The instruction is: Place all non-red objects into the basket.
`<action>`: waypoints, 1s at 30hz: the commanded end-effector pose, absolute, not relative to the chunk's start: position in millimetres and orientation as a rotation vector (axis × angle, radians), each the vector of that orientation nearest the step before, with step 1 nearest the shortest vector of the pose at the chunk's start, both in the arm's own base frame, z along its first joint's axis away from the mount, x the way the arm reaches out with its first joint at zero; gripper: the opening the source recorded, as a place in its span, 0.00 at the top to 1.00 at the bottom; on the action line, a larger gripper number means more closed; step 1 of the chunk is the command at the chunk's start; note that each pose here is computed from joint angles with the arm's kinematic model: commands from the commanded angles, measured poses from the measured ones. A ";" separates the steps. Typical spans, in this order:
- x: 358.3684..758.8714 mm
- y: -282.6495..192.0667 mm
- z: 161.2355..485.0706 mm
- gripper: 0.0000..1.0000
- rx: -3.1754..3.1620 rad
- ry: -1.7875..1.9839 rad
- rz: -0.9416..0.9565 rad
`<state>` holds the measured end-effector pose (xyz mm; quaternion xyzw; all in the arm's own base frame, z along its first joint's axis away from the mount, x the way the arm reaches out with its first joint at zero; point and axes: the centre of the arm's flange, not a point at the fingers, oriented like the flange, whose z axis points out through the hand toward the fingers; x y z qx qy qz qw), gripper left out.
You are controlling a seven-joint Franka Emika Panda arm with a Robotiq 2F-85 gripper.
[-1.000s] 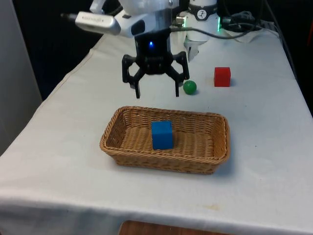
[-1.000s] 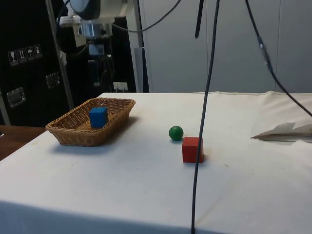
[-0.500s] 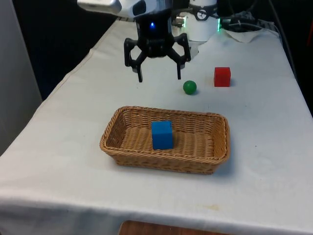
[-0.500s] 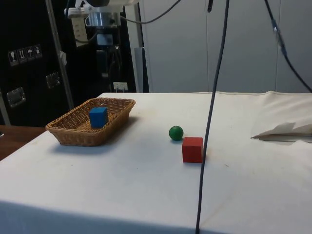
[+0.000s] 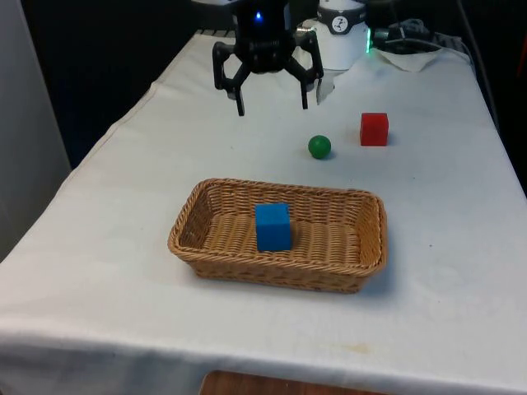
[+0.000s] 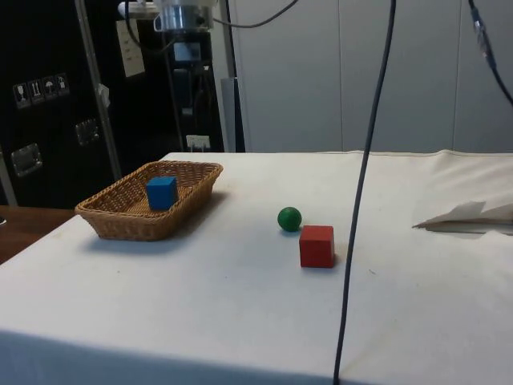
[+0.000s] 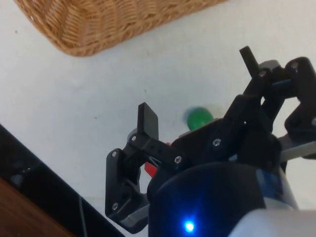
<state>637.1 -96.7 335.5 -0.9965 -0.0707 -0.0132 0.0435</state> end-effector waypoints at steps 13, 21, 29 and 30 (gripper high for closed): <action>602.2 -100.6 352.9 0.00 -3.030 -0.225 -0.048; 583.7 -101.8 359.1 0.00 -3.013 -0.229 -0.046; 560.9 -104.8 362.2 0.00 -2.998 -0.233 -0.043; 558.5 -105.0 362.6 0.00 -2.998 -0.235 -0.042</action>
